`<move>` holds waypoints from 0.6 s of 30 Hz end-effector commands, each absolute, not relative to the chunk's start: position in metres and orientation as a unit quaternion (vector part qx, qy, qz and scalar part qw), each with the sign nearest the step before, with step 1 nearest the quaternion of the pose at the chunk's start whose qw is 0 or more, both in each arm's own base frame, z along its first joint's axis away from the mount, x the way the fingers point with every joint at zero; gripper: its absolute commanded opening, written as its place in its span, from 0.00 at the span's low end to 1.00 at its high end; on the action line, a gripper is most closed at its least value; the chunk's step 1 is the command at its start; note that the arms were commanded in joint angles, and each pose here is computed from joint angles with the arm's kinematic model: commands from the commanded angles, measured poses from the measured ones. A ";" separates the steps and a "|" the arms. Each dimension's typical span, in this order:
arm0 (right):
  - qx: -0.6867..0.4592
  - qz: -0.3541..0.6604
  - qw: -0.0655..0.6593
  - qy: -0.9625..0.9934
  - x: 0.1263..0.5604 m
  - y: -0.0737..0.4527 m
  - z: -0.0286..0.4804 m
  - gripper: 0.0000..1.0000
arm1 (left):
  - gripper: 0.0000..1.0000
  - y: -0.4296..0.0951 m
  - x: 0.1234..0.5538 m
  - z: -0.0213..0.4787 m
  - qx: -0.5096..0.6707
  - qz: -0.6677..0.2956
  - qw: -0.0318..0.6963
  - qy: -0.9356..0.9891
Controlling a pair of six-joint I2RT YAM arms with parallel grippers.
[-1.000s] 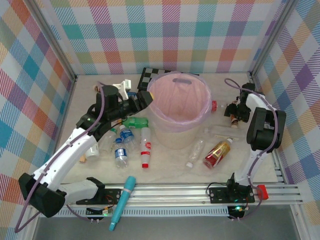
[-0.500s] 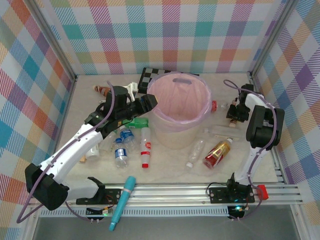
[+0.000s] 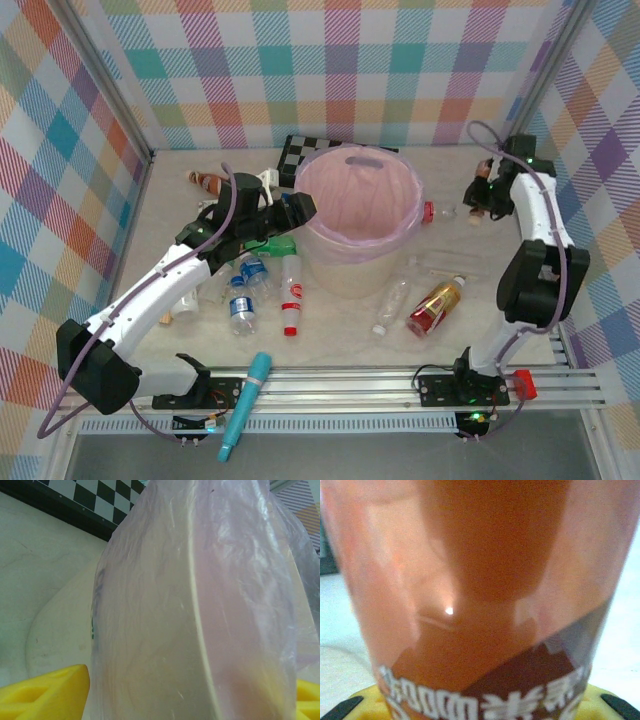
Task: Put the plastic bottles in the bin
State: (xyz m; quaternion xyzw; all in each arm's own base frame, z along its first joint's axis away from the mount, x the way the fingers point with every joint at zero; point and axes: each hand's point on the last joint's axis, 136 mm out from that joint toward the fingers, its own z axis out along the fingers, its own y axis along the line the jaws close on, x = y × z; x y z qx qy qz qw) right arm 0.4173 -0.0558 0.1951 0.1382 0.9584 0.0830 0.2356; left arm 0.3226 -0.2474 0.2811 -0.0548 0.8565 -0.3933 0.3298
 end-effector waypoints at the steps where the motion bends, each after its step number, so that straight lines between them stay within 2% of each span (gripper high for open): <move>1: 0.128 0.176 0.274 0.937 0.400 -0.023 0.267 0.34 | 0.73 -0.250 0.318 0.268 -0.036 -0.378 0.316 0.869; 6: 0.086 0.224 0.317 0.918 0.380 0.014 0.338 0.33 | 0.73 -0.253 0.319 0.265 -0.026 -0.374 0.314 0.872; 10: 0.022 0.233 0.331 0.914 0.367 0.061 0.370 0.33 | 0.74 -0.253 0.319 0.264 -0.017 -0.367 0.313 0.876; 14: -0.046 0.251 0.325 0.910 0.352 0.111 0.392 0.33 | 0.74 -0.253 0.318 0.262 -0.013 -0.360 0.313 0.879; 18: -0.129 0.269 0.290 0.909 0.331 0.173 0.390 0.33 | 0.74 -0.253 0.317 0.261 -0.013 -0.358 0.313 0.880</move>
